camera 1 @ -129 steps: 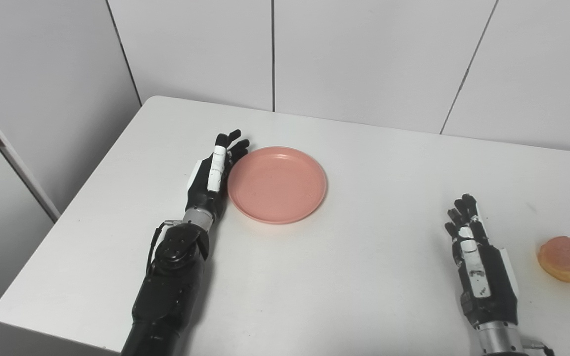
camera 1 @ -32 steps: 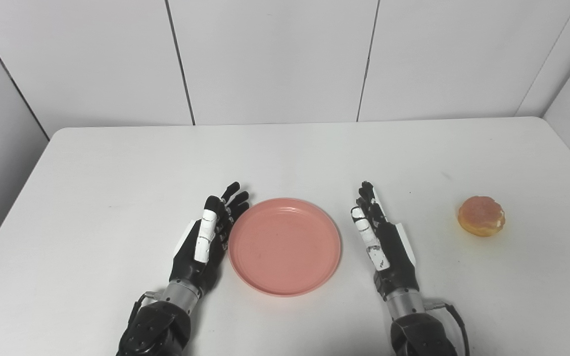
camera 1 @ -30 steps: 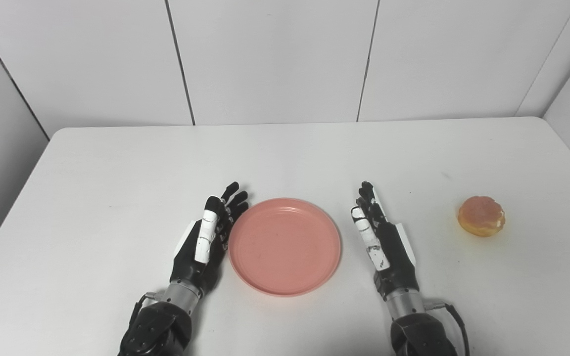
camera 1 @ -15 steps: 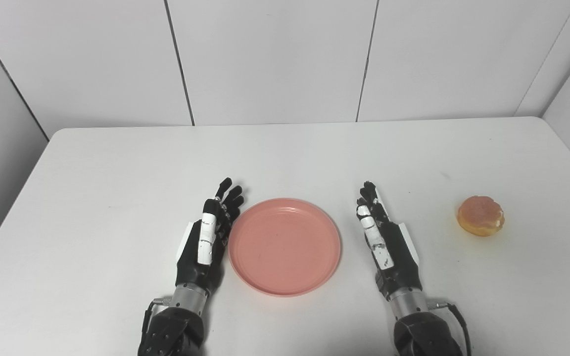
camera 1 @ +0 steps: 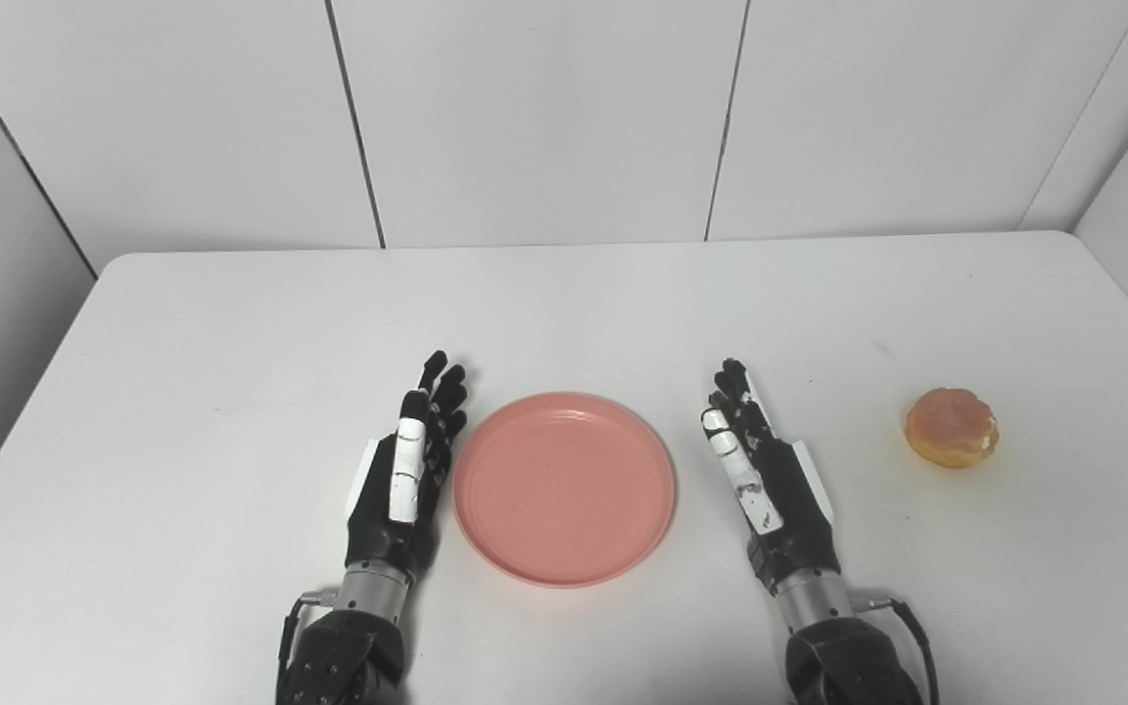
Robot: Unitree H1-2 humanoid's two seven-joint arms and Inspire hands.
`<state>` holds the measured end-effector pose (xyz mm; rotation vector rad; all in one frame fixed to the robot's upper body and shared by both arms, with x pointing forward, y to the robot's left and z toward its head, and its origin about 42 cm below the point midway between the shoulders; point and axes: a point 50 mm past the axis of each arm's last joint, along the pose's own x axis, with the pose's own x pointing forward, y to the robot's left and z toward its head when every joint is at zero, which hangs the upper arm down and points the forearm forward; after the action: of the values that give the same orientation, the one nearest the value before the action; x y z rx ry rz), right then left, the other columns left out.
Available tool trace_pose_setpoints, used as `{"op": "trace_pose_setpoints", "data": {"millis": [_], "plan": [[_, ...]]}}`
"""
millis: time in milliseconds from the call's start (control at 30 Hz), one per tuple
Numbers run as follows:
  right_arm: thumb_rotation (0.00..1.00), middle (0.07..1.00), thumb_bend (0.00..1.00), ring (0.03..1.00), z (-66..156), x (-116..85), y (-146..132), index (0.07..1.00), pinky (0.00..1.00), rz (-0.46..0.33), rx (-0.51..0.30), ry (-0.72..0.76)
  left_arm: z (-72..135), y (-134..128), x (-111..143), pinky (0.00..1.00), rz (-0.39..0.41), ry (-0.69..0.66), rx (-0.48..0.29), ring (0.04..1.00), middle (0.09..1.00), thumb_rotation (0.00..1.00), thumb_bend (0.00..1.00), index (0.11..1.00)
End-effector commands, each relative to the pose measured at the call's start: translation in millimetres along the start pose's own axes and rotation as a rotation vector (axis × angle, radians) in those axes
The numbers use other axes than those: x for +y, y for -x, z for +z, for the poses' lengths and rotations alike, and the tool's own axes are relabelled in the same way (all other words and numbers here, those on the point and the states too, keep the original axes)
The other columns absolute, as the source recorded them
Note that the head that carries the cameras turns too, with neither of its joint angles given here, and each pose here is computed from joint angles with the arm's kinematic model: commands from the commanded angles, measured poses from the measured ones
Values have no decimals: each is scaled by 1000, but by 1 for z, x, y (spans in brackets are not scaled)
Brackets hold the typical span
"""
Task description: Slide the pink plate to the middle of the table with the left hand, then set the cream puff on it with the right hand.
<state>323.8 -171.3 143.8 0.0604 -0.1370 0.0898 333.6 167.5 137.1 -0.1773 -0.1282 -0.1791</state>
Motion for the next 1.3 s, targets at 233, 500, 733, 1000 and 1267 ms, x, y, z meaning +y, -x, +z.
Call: {"op": "trace_pose_setpoints", "data": {"millis": [233, 500, 733, 1000, 1267], "plan": [[714, 981, 711, 968, 53, -29, -30, 1000, 958, -96, -202, 321, 1, -4, 2, 1000, 3, -11, -52, 986, 970, 979, 689, 965], [552, 970, 690, 949, 81, -46, -36, 971, 892, -87, -201, 482, 1, -5, 10, 1000, -27, -11, -29, 990, 978, 981, 736, 976], [450, 961, 768, 943, 96, -62, -44, 954, 855, -86, -165, 596, 2, -6, 14, 1000, -35, -5, -13, 993, 979, 1000, 743, 982], [458, 970, 810, 916, 113, -78, -48, 955, 790, -145, -111, 744, 4, -6, 21, 1000, -52, -11, -3, 1000, 989, 1000, 752, 990], [420, 962, 806, 884, 129, -93, -52, 958, 749, -240, -83, 918, 4, -8, 28, 1000, -60, -23, -7, 1000, 999, 997, 769, 999]]}}
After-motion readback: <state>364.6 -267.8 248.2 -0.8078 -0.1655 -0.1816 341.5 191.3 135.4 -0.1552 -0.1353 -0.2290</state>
